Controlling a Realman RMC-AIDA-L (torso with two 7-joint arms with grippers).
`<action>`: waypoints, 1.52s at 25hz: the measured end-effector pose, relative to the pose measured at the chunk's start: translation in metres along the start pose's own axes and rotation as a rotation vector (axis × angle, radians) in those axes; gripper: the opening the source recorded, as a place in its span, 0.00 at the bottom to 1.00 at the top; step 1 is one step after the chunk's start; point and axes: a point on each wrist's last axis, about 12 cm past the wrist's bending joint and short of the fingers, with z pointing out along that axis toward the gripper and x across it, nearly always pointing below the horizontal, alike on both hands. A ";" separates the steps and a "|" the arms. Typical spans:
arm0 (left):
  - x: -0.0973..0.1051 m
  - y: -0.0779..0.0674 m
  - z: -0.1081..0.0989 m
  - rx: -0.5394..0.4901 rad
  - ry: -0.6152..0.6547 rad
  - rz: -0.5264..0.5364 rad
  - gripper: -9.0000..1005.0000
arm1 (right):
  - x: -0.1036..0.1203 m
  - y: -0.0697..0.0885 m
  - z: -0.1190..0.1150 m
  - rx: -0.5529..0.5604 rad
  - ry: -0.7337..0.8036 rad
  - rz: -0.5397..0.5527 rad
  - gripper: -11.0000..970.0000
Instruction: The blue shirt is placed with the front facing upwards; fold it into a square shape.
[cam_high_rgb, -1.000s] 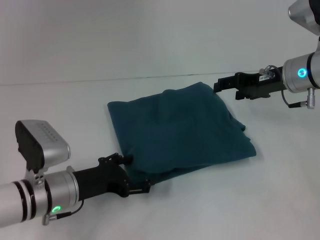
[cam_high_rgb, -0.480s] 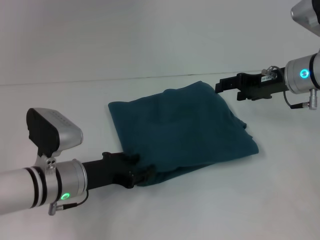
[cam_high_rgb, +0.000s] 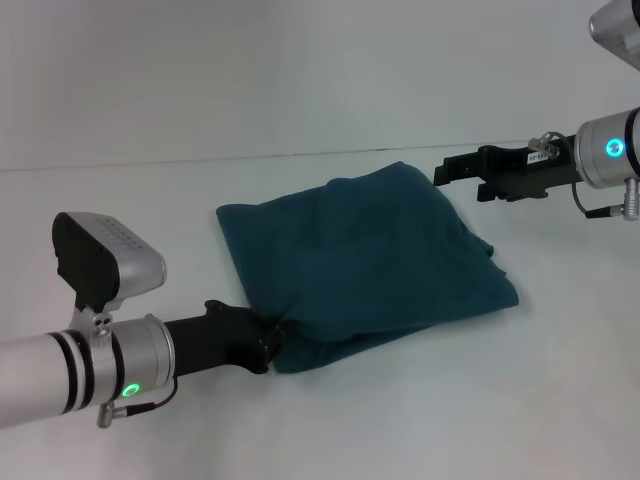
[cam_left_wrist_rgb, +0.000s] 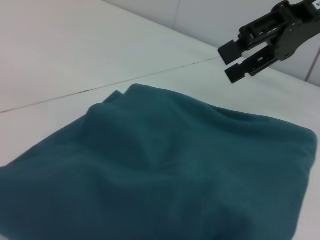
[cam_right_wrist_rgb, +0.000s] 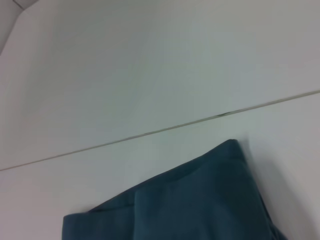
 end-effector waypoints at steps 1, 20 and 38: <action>0.000 -0.001 0.000 0.005 0.000 0.000 0.24 | 0.000 0.000 0.000 0.000 0.000 0.001 0.81; 0.020 0.013 -0.046 0.006 -0.089 -0.119 0.05 | 0.000 -0.003 -0.003 -0.004 0.005 0.008 0.81; 0.068 0.032 -0.117 -0.136 -0.101 -0.227 0.05 | 0.001 -0.006 -0.005 -0.005 0.000 0.019 0.80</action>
